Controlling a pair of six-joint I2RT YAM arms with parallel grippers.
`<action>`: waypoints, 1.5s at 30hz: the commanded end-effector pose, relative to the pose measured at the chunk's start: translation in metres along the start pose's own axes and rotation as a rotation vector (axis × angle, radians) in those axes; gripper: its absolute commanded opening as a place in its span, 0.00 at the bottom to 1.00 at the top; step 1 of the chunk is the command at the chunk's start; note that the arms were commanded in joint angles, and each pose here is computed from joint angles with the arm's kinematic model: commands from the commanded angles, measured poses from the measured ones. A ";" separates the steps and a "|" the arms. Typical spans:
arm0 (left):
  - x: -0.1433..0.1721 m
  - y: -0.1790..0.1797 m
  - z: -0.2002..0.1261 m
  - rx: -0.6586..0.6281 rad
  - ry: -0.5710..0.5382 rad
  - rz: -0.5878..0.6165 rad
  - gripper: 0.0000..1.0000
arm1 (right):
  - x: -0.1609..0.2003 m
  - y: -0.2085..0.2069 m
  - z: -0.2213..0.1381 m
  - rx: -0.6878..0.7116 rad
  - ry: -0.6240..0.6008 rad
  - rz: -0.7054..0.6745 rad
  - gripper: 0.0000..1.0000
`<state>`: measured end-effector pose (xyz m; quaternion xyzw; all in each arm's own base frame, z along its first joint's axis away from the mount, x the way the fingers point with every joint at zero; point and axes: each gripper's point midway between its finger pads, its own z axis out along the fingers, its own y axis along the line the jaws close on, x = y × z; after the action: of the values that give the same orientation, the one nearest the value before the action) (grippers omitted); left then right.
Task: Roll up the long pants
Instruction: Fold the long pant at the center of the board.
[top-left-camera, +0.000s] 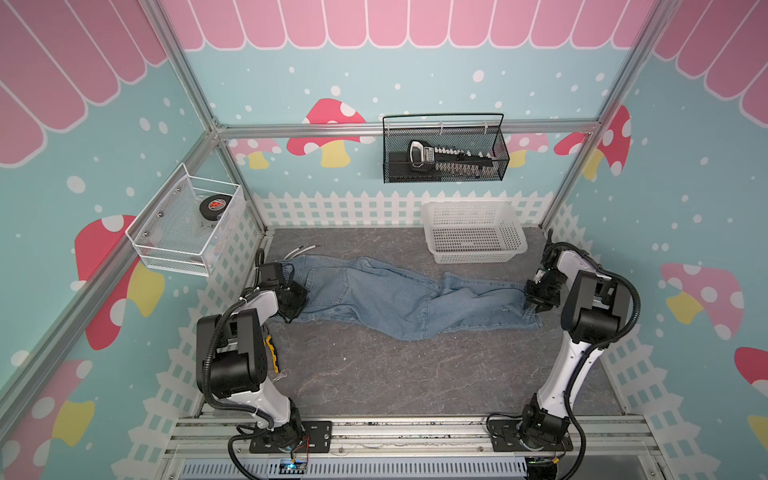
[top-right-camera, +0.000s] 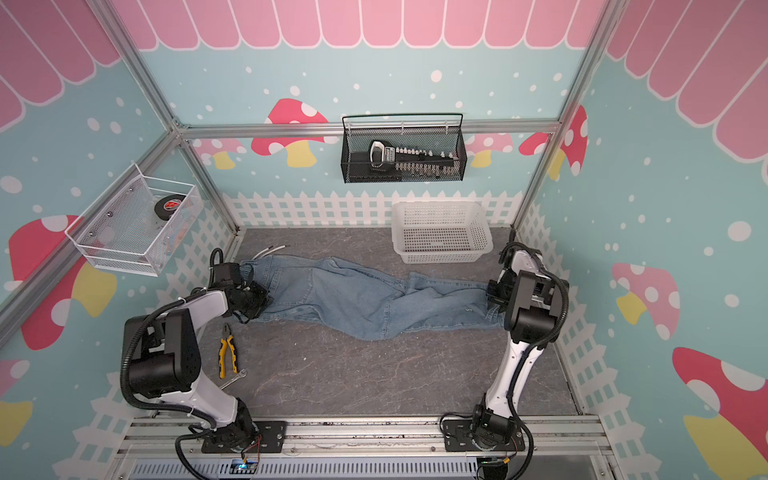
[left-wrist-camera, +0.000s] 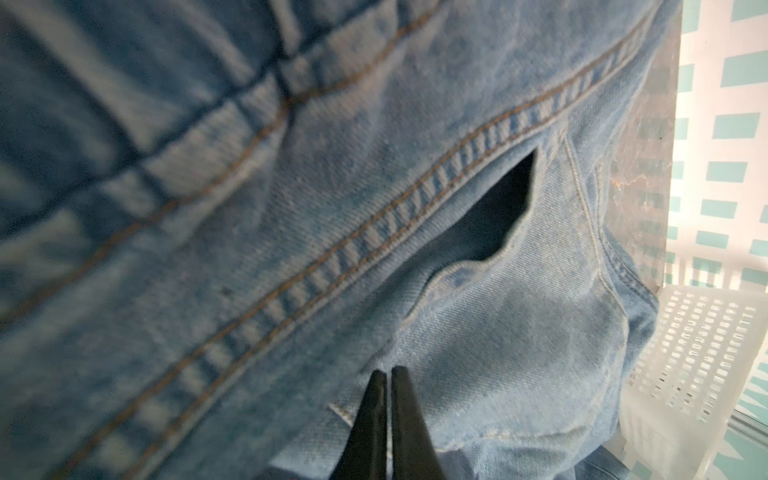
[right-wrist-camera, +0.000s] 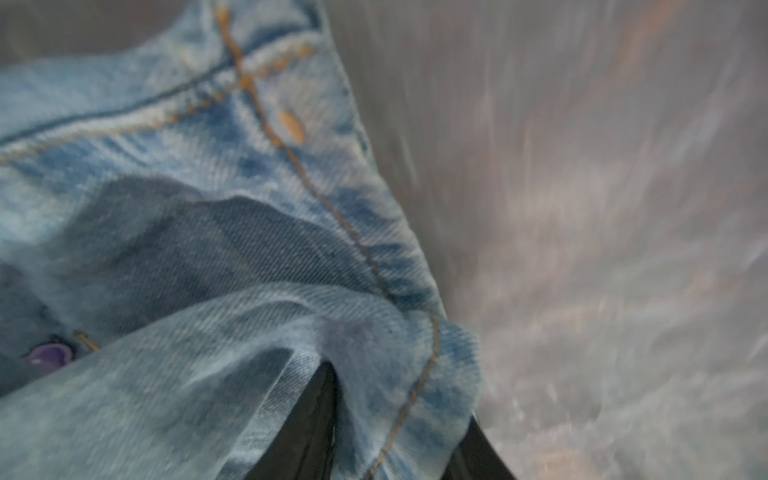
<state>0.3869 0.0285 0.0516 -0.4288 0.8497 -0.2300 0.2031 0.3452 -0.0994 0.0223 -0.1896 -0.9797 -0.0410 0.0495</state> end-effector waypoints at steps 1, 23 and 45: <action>0.002 0.001 -0.008 -0.008 -0.016 0.004 0.08 | 0.056 -0.004 0.015 0.009 0.157 0.025 0.37; -0.064 0.009 0.012 -0.051 -0.094 -0.095 0.12 | 0.031 -0.008 -0.041 0.013 -0.080 0.083 0.47; -0.057 -0.016 0.060 0.078 -0.023 -0.131 0.12 | 0.116 -0.003 -0.036 -0.031 -0.062 0.180 0.50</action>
<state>0.4624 0.0638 0.0334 -0.4731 0.8091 -0.2586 0.2339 0.2353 -0.0697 0.0709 -0.2682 -0.9624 -0.0289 0.0306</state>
